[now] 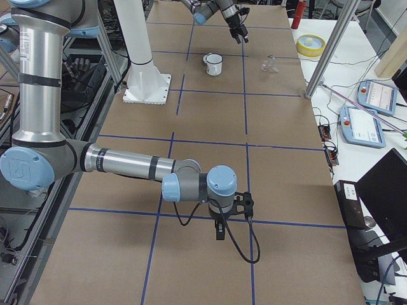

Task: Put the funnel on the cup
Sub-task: 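Move the left gripper to the clear glass funnel, then grasp the glass funnel's rim with the left gripper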

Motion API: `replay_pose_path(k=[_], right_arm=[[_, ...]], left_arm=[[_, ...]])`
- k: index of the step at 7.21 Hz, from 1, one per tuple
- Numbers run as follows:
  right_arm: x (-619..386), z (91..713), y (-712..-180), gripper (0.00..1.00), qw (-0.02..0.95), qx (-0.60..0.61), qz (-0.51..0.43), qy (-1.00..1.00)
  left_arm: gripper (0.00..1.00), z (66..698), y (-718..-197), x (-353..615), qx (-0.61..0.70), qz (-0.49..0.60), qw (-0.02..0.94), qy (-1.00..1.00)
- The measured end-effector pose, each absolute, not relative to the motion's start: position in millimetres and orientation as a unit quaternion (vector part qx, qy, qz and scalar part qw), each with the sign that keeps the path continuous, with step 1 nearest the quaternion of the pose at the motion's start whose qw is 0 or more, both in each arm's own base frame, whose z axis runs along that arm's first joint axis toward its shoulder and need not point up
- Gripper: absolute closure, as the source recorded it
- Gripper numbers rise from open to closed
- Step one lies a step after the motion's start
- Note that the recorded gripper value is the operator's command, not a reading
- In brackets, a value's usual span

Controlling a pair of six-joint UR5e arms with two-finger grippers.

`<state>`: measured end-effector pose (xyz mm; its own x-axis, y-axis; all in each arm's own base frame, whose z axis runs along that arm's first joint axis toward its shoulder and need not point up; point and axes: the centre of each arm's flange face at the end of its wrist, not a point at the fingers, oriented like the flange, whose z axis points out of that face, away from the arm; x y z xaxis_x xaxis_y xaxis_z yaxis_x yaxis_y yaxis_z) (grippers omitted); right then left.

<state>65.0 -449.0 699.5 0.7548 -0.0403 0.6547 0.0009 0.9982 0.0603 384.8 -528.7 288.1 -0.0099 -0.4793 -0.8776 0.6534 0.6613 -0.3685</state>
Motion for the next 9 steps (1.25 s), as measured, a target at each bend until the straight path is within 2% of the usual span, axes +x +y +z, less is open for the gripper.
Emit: replay_pose_path(k=[2,4,5,6,7,8,9], right_arm=[[65.0,699.6,-448.9,0.0,0.936,0.028,-0.011,-0.35],[65.0,699.7,-448.9,0.0,0.936,0.028,-0.011,-0.35],[65.0,699.7,-448.9,0.0,0.936,0.028,-0.011,-0.35],[65.0,699.7,-448.9,0.0,0.936,0.028,-0.011,-0.35],[65.0,699.7,-448.9,0.0,0.936,0.028,-0.011,-0.35],[65.0,699.6,-448.9,0.0,0.936,0.028,-0.011,-0.35],[65.0,699.3,-449.0,0.0,0.936,0.028,-0.011,-0.35]], left_arm=[[0.02,286.2,-582.5,430.3,0.058,-0.501,0.624,0.597],[0.02,293.2,-614.2,456.5,0.057,-0.545,0.595,0.588],[0.05,309.7,-622.4,464.1,0.057,-0.552,0.592,0.585],[0.12,324.6,-627.8,467.9,0.06,-0.556,0.588,0.585],[0.24,332.6,-632.2,466.9,0.064,-0.559,0.585,0.585],[0.31,337.6,-636.9,463.0,0.067,-0.562,0.582,0.583],[0.31,342.4,-642.1,458.1,0.07,-0.566,0.58,0.581]])
